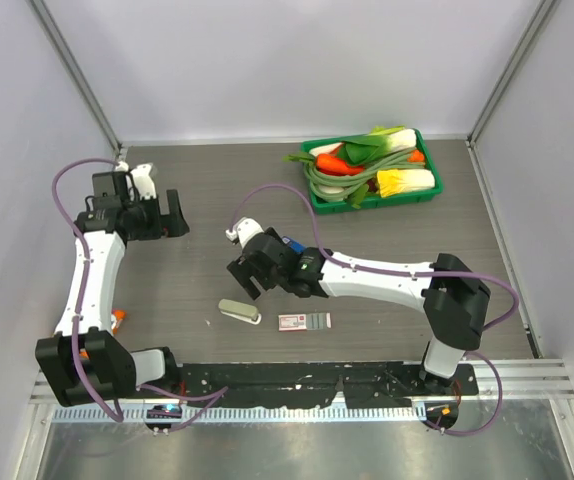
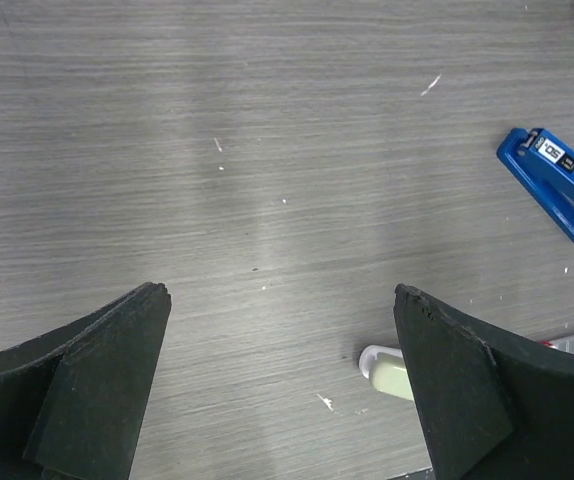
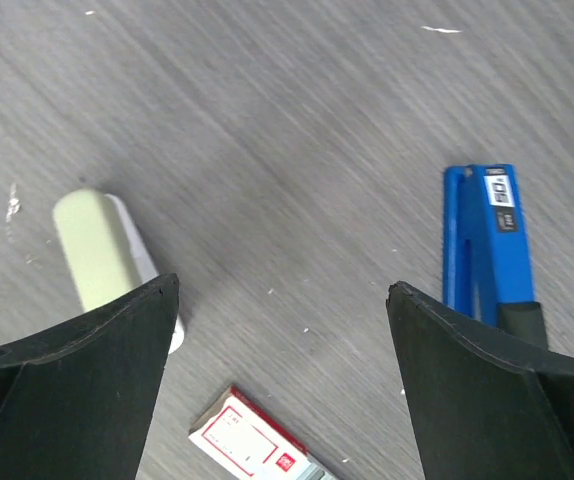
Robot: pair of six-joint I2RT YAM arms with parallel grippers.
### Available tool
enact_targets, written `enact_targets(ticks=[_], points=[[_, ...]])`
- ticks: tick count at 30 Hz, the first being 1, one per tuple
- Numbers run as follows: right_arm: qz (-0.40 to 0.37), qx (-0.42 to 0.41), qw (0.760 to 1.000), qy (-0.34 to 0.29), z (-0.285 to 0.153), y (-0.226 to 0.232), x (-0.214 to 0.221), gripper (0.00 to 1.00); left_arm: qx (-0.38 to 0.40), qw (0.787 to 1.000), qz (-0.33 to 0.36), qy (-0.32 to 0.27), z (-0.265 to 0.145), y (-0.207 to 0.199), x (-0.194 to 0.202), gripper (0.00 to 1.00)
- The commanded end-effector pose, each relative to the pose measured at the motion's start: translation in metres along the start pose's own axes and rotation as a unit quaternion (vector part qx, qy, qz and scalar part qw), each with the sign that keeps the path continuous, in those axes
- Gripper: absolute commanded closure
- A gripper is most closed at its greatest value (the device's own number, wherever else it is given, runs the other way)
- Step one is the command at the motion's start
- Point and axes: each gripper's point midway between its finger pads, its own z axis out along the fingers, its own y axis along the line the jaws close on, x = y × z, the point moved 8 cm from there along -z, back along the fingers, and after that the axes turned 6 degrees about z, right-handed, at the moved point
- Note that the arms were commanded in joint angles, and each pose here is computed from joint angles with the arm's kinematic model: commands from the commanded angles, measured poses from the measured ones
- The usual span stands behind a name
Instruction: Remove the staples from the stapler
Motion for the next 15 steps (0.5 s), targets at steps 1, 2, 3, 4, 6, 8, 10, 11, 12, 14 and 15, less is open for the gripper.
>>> enact_targets(ticks=[1,2,3,4,6,8,10,11,12,14,15], points=[[0.003,-0.099,0.995,-0.013,-0.010,0.022,-0.014,0.10,0.023,1.000,0.009,0.002,-0.005,-0.005,0.006,0.00],[-0.004,-0.111,0.994,-0.005,-0.008,0.023,-0.009,0.10,0.024,1.000,0.009,0.009,-0.005,-0.005,0.008,0.00],[-0.009,-0.125,0.992,-0.003,-0.009,0.026,-0.007,0.09,0.026,1.000,0.010,0.013,-0.006,-0.005,0.009,0.00],[-0.011,-0.156,0.988,-0.004,-0.011,0.031,-0.007,0.09,0.026,0.999,0.008,0.021,-0.006,-0.006,0.012,0.00],[-0.021,-0.189,0.982,0.002,-0.012,0.037,-0.002,0.09,0.021,0.999,0.026,0.022,-0.007,-0.004,0.015,0.00],[-0.035,-0.223,0.974,0.006,-0.014,0.044,-0.001,0.09,0.015,0.999,0.034,0.014,-0.011,-0.004,0.017,0.00],[-0.044,-0.231,0.972,0.014,-0.013,0.046,0.003,0.09,0.014,0.999,0.036,0.010,-0.014,-0.005,0.017,0.00],[-0.049,-0.236,0.970,0.020,-0.012,0.048,0.006,0.09,0.014,0.999,0.036,0.007,-0.016,-0.006,0.017,0.00],[-0.055,-0.236,0.970,0.025,-0.010,0.049,0.009,0.09,0.017,0.999,0.035,0.006,-0.017,-0.007,0.017,0.00],[-0.063,-0.228,0.971,0.036,-0.007,0.051,0.016,0.09,0.020,0.999,0.035,0.005,-0.020,-0.008,0.016,0.00],[-0.068,-0.223,0.971,0.047,-0.001,0.051,0.022,0.09,0.021,0.999,0.034,0.005,-0.020,-0.009,0.016,0.00]])
